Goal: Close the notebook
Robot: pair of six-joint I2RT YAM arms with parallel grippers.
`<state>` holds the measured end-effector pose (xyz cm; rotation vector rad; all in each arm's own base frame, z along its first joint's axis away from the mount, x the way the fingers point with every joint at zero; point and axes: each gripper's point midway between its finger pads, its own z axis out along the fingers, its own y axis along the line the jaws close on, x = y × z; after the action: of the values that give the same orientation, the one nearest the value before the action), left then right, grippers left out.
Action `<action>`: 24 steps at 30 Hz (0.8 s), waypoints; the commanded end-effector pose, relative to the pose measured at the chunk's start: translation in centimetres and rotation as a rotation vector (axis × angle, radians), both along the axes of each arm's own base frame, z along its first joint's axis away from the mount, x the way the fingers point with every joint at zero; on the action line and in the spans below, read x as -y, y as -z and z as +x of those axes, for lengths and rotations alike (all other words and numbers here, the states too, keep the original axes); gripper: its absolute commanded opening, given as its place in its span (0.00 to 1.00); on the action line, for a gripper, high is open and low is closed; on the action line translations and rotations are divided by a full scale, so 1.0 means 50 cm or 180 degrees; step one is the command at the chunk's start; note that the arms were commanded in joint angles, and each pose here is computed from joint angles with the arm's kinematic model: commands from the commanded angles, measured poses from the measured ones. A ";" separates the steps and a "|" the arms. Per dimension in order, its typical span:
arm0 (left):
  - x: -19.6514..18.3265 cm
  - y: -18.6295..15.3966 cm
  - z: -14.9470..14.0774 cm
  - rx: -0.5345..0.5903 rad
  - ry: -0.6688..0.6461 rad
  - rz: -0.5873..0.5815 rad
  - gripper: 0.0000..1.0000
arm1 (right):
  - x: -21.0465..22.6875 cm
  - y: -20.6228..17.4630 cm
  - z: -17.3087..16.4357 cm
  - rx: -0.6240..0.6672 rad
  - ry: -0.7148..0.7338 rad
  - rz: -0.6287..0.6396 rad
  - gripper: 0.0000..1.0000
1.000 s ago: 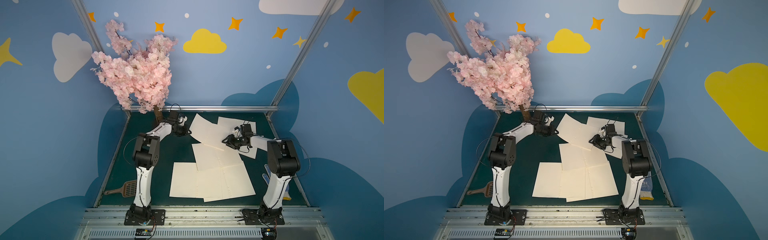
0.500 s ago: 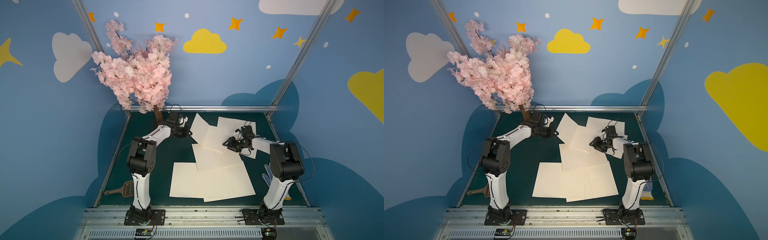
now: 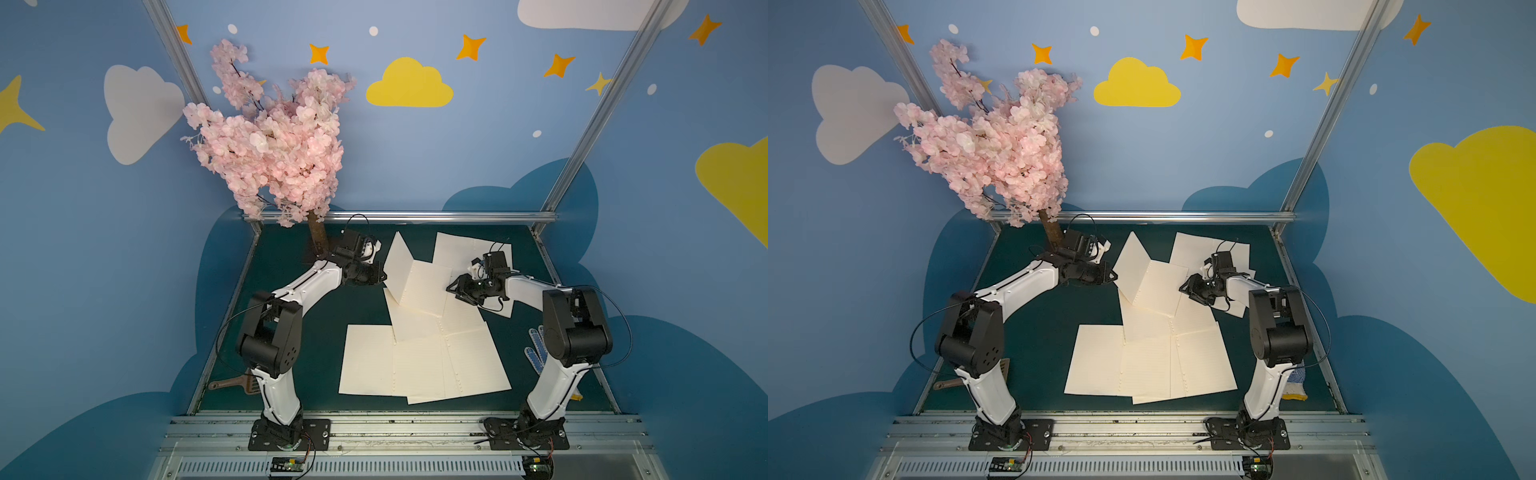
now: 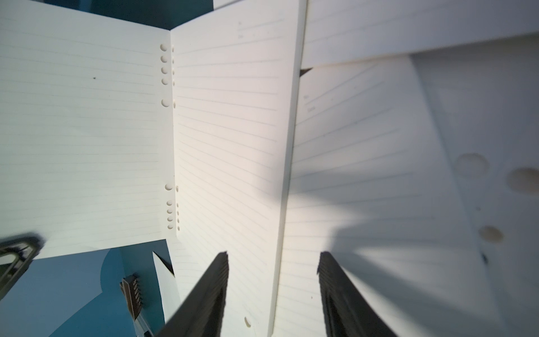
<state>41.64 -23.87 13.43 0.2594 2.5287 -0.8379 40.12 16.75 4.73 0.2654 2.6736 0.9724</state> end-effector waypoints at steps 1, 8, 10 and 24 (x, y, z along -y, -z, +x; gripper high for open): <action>0.011 -0.003 -0.013 0.0014 0.0080 0.0003 0.12 | -0.003 -0.011 -0.011 0.0030 -0.0041 0.0002 0.53; 0.054 -0.025 -0.027 0.0077 0.0329 -0.0204 0.32 | 0.001 -0.014 -0.018 0.0042 -0.0025 -0.0015 0.57; 0.069 -0.035 -0.035 0.0125 0.0434 -0.0283 0.37 | 0.002 -0.015 -0.018 0.0052 -0.0024 -0.0019 0.57; 0.149 -0.070 -0.062 0.0195 0.0877 -0.0757 0.48 | 0.008 -0.027 -0.019 0.0045 0.0029 0.0027 0.57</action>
<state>38.93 -30.28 16.47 0.5125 2.3714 -1.1285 39.47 16.56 4.76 0.2762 2.6774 0.9731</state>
